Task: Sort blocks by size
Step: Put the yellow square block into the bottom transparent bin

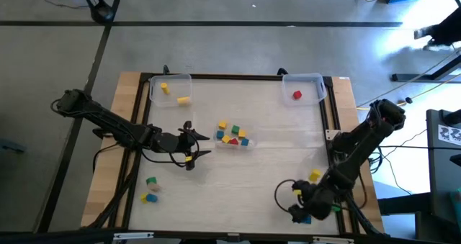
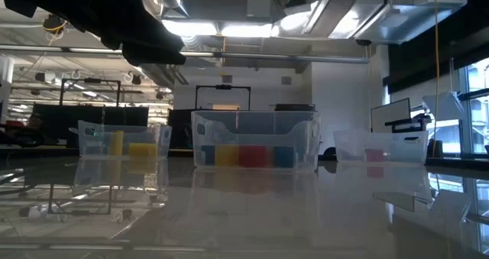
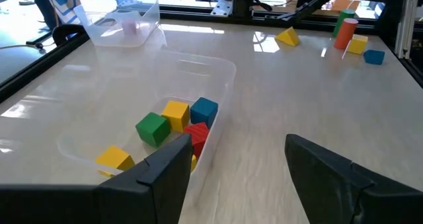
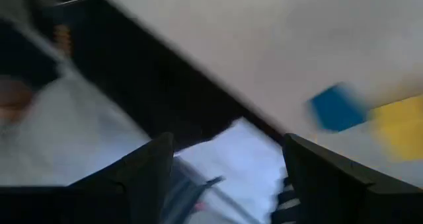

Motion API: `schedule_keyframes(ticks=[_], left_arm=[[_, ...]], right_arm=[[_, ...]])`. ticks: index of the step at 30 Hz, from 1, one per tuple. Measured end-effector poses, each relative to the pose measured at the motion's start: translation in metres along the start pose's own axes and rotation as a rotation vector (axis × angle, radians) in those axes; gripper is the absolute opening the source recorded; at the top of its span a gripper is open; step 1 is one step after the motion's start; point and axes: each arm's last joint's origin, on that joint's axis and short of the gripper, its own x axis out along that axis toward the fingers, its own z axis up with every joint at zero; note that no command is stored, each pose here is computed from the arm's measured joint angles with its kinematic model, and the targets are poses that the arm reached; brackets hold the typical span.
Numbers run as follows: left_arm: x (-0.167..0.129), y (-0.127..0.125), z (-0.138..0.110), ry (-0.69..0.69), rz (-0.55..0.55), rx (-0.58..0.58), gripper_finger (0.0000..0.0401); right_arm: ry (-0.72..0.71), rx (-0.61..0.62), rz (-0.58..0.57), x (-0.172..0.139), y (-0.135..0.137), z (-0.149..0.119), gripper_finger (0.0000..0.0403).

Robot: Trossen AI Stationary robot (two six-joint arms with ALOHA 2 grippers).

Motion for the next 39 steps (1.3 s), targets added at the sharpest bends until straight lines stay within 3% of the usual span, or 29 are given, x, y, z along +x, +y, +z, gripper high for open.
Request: schedule_keyframes(ticks=[3,12,21,39], left_arm=[[0.0,0.0,0.0,0.0,0.0,0.011,0.023],[0.0,0.0,0.0,0.0,0.001,0.038,0.023],[0.0,0.0,0.0,0.0,0.001,0.032,0.023],[0.0,0.0,0.0,-0.003,0.001,0.028,0.023]], right_arm=[[-0.006,0.015,0.029,0.007,-0.001,-0.01,0.0282],[0.121,0.171,-0.188,0.038,-0.018,-0.021,0.0282],[0.004,0.187,-0.337,0.035,-0.034,-0.014,0.0282],[-0.015,0.11,-0.378,0.055,-0.037,-0.008,0.0282]])
